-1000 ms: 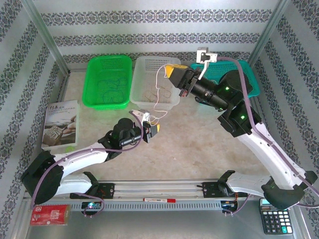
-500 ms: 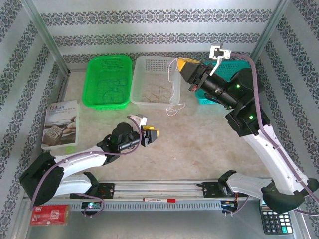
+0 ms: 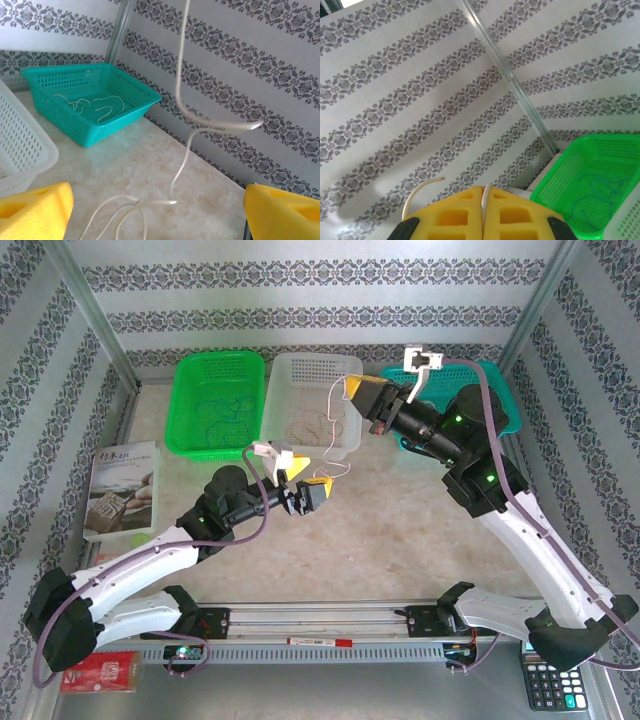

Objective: Untangle the cables

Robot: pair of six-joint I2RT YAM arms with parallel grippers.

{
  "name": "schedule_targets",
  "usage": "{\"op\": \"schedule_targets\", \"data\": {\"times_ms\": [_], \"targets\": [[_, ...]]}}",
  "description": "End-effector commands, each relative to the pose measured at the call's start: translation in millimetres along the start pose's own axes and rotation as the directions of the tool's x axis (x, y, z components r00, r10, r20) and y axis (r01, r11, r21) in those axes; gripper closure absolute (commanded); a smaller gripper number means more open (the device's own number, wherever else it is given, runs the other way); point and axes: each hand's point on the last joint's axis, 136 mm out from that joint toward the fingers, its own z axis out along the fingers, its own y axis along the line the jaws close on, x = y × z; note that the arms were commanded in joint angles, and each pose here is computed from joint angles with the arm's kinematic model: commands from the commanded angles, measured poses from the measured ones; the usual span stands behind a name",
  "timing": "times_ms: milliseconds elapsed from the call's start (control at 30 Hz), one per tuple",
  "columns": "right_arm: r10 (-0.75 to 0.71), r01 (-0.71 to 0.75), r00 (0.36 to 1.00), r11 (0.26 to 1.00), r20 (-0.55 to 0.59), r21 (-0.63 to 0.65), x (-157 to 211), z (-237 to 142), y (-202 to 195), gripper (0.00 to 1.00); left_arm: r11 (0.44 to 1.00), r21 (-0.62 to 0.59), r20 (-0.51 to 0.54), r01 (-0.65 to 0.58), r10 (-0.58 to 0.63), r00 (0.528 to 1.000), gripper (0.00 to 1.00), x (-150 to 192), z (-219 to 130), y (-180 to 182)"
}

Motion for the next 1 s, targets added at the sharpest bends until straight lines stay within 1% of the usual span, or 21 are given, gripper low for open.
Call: {"op": "schedule_targets", "data": {"times_ms": [0, 233, 333, 433, 467, 500, 533, 633, 700, 733, 767, 900, 967], "targets": [[-0.013, 0.014, 1.0, 0.998, 0.021, -0.062, -5, -3, 19, 1.0, 0.998, 0.036, -0.068, -0.045, 0.047, 0.997, 0.12, 11, 7, -6], [-0.016, 0.017, 1.0, 0.995, 0.017, -0.094, -5, -4, 32, 1.0, 0.995, 0.083, -0.114, -0.049, 0.058, 0.992, 0.09, 25, 18, -9], [-0.011, 0.013, 1.0, 0.994, 0.02, -0.108, -7, -4, 37, 1.0, 0.996, 0.078, -0.129, -0.052, 0.062, 0.99, 0.07, 29, 23, -5], [-0.003, 0.006, 1.0, 0.992, 0.02, -0.125, -7, -5, 43, 1.0, 0.996, 0.067, -0.134, -0.057, 0.065, 0.989, 0.07, 32, 29, -1], [-0.002, 0.005, 1.0, 0.991, 0.021, -0.135, -8, -5, 46, 1.0, 0.996, 0.067, -0.137, -0.058, 0.067, 0.988, 0.1, 33, 31, 0], [-0.003, 0.006, 1.0, 0.99, 0.024, -0.14, -9, -6, 49, 1.0, 0.996, 0.069, -0.139, -0.057, 0.066, 0.988, 0.14, 34, 33, 0], [-0.004, 0.008, 1.0, 0.99, 0.029, -0.144, -11, -7, 51, 1.0, 0.996, 0.072, -0.14, -0.057, 0.067, 0.988, 0.23, 36, 34, 1], [-0.026, 0.033, 0.998, 0.99, 0.054, -0.138, -20, -11, 55, 1.0, 0.996, 0.084, -0.149, -0.043, 0.055, 0.987, 0.63, 42, 39, 2], [-0.051, 0.061, 0.995, 0.99, 0.08, -0.127, -31, -15, 57, 1.0, 0.996, 0.083, -0.155, -0.027, 0.039, 0.987, 0.83, 48, 39, 3], [-0.067, 0.078, 0.993, 0.99, 0.1, -0.114, -39, -18, 57, 1.0, 0.997, 0.076, -0.162, -0.015, 0.028, 0.986, 0.91, 52, 38, 5], [-0.077, 0.089, 0.99, 0.991, 0.12, -0.099, -47, -21, 56, 1.0, 0.998, 0.07, -0.167, -0.007, 0.019, 0.986, 0.94, 57, 37, 8], [-0.116, 0.121, 0.966, 0.993, 0.23, -0.006, -86, -41, 42, 1.0, 0.999, 0.039, -0.177, 0.029, -0.022, 0.984, 0.94, 75, 27, 16], [-0.124, 0.121, 0.956, 0.992, 0.267, 0.025, -98, -49, 36, 1.0, 0.999, 0.026, -0.173, 0.042, -0.037, 0.984, 0.94, 80, 21, 18]]}}
